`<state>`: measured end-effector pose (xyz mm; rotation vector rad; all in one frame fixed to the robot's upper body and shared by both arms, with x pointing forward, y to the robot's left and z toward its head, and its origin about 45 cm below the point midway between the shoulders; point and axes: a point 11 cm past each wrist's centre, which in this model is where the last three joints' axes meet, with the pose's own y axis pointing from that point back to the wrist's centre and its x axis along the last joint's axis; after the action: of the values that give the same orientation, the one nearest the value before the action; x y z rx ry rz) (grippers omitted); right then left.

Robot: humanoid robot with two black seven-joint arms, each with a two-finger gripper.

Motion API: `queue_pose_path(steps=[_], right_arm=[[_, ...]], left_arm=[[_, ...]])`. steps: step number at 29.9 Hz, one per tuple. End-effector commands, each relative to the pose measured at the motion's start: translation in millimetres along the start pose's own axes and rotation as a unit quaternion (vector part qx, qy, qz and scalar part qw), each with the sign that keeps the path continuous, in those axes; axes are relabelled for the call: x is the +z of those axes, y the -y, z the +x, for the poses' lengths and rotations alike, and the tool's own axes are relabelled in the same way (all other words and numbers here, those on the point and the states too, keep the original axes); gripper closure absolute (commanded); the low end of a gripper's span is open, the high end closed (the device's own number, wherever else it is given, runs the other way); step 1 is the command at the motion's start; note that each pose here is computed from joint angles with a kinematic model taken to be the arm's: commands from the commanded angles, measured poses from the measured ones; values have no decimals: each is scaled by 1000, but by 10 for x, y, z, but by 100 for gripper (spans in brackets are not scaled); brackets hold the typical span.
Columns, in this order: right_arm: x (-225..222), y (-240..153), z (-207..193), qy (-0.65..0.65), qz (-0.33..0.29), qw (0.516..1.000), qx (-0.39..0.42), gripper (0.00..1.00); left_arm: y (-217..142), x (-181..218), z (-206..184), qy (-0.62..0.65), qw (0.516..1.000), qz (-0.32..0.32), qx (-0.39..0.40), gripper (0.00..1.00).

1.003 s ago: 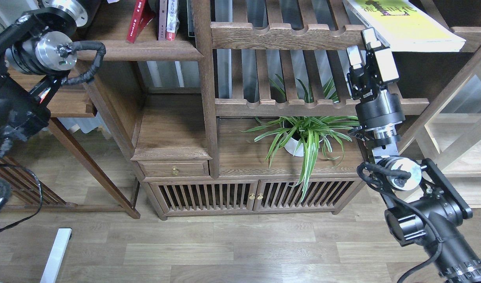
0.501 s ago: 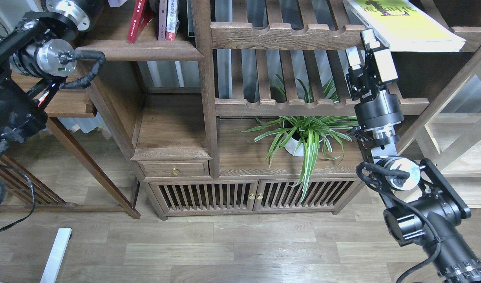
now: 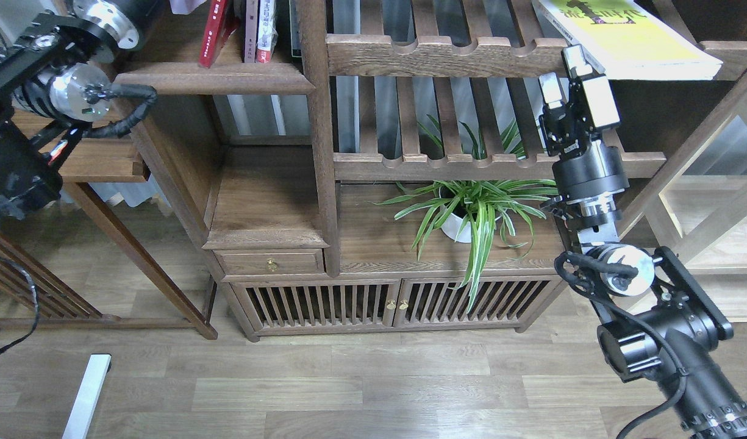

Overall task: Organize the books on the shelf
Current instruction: 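Push the white book onto the upper shelf with the left gripper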

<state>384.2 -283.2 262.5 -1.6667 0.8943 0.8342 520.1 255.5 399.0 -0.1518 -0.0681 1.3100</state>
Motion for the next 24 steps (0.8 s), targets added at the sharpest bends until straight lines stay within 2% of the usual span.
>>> queue_pose_path(steps=[1, 12, 16, 24], right_arm=[[-18, 1, -3, -1, 3, 1000, 0, 16], [16, 4, -1, 2, 0, 1000, -1, 16], [16, -1, 3, 2, 0, 1000, 0, 16], [27, -59, 44, 4, 0, 1000, 8, 16]], left_arm=[[-46, 1, 112, 7, 1000, 3, 0, 70], [-67, -18, 141, 15, 1000, 3, -7, 66], [-62, -6, 134, 12, 1000, -1, -5, 52], [-27, 85, 117, 3, 1000, -13, 0, 34]])
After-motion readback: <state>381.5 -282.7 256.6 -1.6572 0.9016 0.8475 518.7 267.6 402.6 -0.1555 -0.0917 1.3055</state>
